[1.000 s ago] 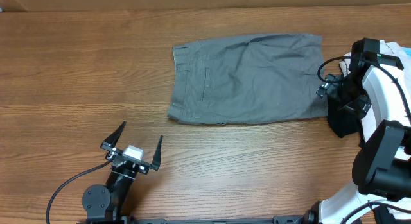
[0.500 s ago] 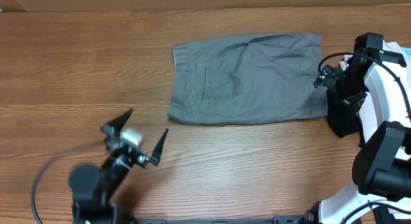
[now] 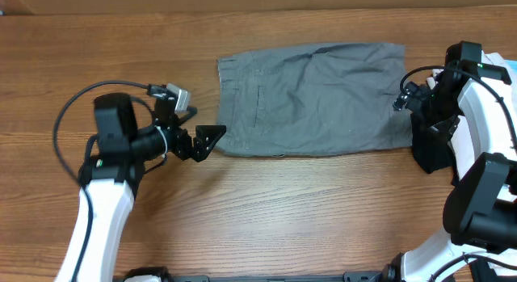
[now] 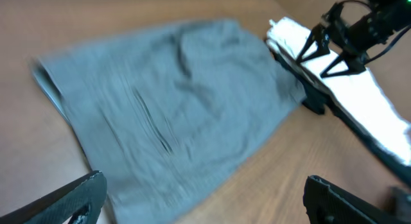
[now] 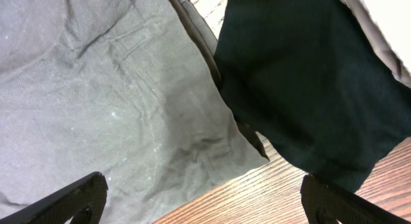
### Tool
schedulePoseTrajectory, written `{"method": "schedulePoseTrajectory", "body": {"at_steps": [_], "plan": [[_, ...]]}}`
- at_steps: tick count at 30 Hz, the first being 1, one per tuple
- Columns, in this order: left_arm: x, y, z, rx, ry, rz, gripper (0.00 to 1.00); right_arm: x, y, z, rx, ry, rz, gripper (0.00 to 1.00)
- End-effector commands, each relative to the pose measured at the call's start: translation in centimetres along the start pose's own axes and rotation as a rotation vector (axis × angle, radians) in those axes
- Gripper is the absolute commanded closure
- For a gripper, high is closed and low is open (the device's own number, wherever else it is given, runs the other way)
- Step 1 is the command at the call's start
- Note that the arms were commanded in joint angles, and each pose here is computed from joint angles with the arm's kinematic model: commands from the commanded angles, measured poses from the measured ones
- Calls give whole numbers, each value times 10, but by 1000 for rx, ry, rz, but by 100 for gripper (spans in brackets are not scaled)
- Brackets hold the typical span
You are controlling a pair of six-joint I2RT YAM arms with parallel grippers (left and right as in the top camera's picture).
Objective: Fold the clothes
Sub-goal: 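Move the left gripper to the shorts' left waistband corner and grasp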
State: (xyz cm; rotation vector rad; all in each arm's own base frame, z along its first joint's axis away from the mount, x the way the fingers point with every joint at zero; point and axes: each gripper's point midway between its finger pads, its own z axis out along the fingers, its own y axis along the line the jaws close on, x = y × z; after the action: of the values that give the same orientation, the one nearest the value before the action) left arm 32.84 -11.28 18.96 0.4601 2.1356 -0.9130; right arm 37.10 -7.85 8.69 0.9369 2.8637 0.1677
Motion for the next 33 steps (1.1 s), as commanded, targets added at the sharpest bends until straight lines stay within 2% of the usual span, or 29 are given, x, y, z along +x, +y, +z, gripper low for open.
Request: {"method": "schedulePoseTrajectory", "body": {"at_steps": [1,7,11,15,22,25,28,30,33], "plan": [[11,9,16,67,64,-129,0,-7,5,-9,-21,-29,2,0],[39,38,43,68,141,-245,0,-8,5,-9,-23,-34,2,0],[75,79,56,-157,249,-413,0,-9,6,-9,-24,-36,2,0],[95,95,63,-250,301,-473,0,-9,6,-9,-25,-36,2,0],[104,86,81,-176,327,-482,0,-9,6,-9,-24,-35,2,0],[104,80,87,-154,330,-465,12,-9,6,-9,-24,-34,2,0],[102,77,90,-147,328,-450,42,-8,5,-9,-23,-31,2,0],[102,77,91,-147,327,-451,66,-8,5,-9,-23,-31,2,0],[102,77,91,-147,326,-450,93,-7,5,-9,-22,-29,2,0]]}}
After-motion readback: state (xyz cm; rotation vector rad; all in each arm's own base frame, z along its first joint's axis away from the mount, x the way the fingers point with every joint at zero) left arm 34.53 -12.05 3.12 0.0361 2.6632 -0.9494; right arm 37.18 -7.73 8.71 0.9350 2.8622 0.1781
